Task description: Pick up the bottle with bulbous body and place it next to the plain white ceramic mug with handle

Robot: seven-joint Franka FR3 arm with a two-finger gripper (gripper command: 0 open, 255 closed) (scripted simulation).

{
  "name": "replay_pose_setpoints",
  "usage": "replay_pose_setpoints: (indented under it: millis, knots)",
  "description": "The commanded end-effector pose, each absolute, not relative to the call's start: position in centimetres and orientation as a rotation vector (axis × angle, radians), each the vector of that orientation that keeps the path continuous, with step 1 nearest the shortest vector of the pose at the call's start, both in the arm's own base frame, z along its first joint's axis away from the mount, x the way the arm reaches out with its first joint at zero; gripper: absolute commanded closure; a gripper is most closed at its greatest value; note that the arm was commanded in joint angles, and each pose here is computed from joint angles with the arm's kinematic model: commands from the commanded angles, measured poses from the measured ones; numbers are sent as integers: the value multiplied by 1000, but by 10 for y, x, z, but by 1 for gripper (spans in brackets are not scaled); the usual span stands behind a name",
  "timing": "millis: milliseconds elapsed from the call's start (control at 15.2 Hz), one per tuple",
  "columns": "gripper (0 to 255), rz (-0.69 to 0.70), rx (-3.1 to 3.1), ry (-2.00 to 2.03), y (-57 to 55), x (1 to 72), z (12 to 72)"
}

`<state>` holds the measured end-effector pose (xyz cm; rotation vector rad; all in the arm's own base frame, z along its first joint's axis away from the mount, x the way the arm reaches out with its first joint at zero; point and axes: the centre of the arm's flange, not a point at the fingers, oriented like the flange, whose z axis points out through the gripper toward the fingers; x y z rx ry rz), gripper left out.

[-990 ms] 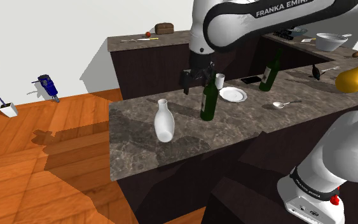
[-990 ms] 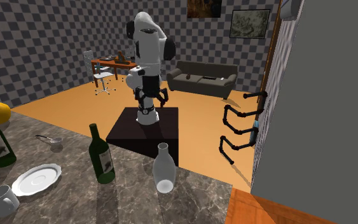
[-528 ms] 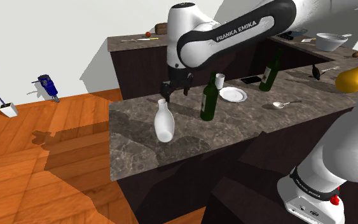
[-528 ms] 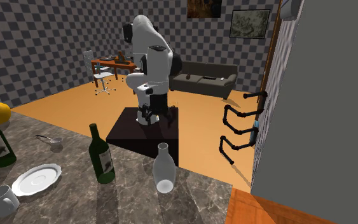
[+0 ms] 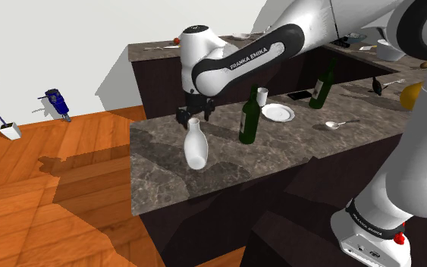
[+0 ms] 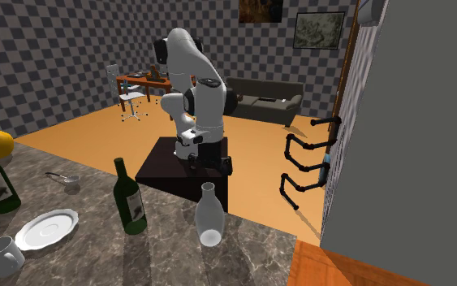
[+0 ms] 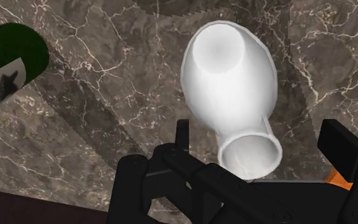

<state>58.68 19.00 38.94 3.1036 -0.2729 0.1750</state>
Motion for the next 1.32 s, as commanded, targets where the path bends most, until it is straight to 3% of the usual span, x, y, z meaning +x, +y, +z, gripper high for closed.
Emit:
replay_pose_setpoints:
  millis: [0,726,792,1254]
  knots:
    - [0,176,3104,-273,190,589,379]
    - [0,176,3104,-273,190,591,361]
    - [255,176,3104,-273,190,591,361]
    - [255,176,3104,-273,190,591,361]
